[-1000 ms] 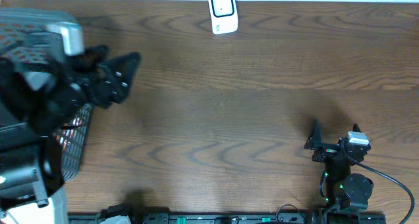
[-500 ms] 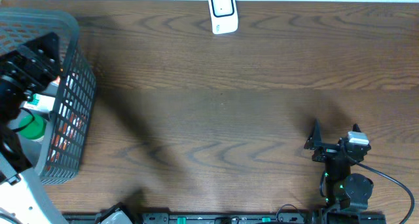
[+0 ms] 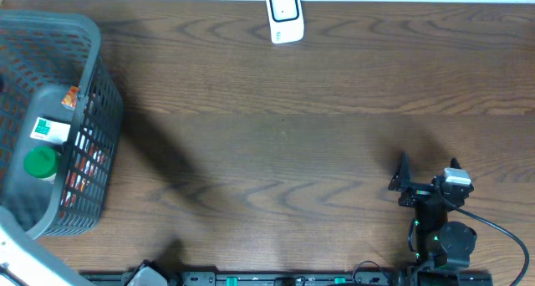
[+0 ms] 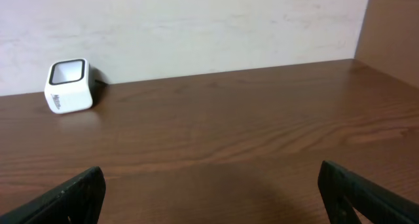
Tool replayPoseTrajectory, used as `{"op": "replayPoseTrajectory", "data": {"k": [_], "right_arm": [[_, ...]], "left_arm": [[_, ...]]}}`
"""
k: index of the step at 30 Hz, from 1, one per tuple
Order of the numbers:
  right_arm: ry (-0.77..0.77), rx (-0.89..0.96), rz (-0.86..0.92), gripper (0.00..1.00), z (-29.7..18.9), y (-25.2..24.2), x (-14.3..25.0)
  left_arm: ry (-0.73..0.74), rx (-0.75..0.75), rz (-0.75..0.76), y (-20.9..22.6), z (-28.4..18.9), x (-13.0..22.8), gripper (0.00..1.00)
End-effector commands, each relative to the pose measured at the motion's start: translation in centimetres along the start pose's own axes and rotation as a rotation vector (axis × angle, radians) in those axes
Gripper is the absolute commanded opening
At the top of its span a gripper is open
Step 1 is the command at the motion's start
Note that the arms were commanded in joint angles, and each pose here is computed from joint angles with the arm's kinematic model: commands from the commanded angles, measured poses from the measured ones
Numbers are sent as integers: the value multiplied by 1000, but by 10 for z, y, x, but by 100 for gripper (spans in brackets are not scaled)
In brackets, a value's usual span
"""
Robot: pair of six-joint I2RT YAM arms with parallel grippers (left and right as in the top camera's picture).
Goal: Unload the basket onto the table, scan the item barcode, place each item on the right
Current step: 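Move the left gripper over the basket toward the green-lidded jar, then lower the left gripper and grasp the green-lidded jar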
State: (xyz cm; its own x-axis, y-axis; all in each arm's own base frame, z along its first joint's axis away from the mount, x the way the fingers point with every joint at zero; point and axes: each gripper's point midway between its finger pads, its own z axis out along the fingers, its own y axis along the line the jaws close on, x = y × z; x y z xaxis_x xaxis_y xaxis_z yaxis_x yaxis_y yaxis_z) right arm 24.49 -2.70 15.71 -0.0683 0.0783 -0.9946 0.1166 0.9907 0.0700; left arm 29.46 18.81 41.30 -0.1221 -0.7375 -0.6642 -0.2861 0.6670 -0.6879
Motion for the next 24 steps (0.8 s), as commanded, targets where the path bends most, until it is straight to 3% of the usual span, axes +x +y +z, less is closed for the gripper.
{"op": "replayPoseTrajectory", "data": {"k": [1, 9, 16, 24], "right_arm": [[-1, 1, -8, 99, 0, -1, 1], [-1, 1, -8, 99, 0, -1, 1], [-1, 1, -8, 99, 0, -1, 1], [-1, 1, -8, 99, 0, -1, 1]], "left_arm": [[-39, -35, -85, 20, -3, -18, 83], [-12, -141, -236, 77, 19, -21, 83], [70, -470, -449, 152, 25, 19, 83], [139, -731, -395, 185, 37, 51, 83]]}}
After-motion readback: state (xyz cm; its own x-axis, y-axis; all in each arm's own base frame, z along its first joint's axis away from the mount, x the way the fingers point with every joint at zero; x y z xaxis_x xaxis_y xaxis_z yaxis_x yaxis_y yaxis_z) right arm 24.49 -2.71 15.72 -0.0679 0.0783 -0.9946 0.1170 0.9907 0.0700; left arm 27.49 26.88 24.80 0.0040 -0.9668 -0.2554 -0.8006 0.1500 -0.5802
